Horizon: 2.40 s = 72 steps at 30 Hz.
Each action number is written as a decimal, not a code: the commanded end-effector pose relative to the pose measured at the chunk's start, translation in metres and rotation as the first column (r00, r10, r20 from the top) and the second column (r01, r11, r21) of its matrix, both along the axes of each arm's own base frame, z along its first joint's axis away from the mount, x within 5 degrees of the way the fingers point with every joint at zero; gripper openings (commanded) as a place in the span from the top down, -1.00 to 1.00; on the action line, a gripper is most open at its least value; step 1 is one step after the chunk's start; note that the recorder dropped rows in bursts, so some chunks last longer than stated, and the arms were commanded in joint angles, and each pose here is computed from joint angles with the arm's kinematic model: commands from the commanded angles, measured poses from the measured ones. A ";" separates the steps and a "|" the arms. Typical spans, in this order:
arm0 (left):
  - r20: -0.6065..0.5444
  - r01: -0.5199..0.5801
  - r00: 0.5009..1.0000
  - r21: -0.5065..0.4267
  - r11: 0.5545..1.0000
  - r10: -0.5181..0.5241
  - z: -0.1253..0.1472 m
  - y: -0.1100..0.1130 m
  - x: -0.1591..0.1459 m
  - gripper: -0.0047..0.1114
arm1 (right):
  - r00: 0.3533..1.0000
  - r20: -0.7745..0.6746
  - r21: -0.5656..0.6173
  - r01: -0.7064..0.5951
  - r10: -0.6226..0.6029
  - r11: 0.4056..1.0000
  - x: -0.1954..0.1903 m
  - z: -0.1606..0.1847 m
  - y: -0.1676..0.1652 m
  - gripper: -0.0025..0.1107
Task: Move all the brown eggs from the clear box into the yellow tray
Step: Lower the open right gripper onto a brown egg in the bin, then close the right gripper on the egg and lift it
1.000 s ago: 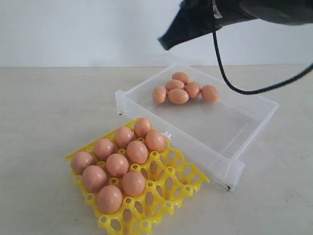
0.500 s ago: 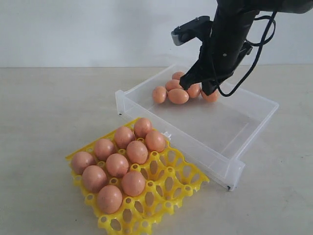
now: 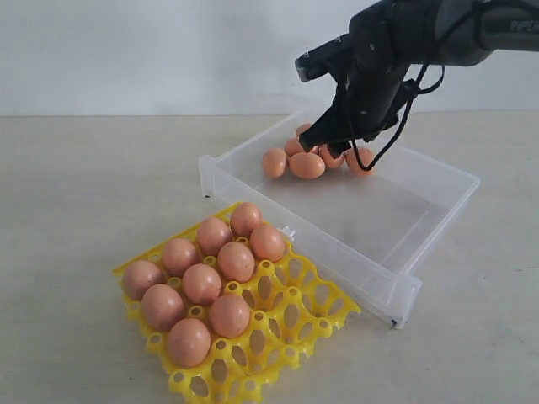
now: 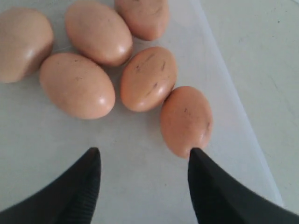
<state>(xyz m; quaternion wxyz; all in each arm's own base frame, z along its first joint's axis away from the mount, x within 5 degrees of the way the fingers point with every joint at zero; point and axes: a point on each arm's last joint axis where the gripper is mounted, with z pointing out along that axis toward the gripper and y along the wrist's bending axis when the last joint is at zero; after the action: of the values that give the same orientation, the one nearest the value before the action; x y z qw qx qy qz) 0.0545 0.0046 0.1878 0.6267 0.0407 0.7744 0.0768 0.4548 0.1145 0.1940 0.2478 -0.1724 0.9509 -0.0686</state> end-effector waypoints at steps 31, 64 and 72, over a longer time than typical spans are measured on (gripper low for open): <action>0.000 -0.002 1.000 -0.003 1.000 0.002 -0.001 0.000 0.000 0.85 | 0.973 0.168 0.030 0.155 -0.158 0.987 0.030 -0.036 -0.021 0.08; 0.000 -0.002 1.000 -0.003 1.000 0.002 -0.001 0.000 0.000 0.85 | 0.980 0.092 0.145 0.163 -0.177 0.976 0.036 -0.098 -0.010 0.08; 0.000 -0.002 1.000 -0.003 1.000 0.002 -0.001 0.000 0.000 0.85 | 0.971 0.095 0.179 0.199 -0.218 0.964 0.036 -0.098 -0.010 0.93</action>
<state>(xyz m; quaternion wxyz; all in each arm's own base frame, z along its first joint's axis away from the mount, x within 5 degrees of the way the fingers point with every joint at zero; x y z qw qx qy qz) 0.0545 0.0046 0.1878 0.6267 0.0407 0.7744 0.0768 0.4947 0.1079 0.1085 0.3304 -0.0514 0.9423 -0.0161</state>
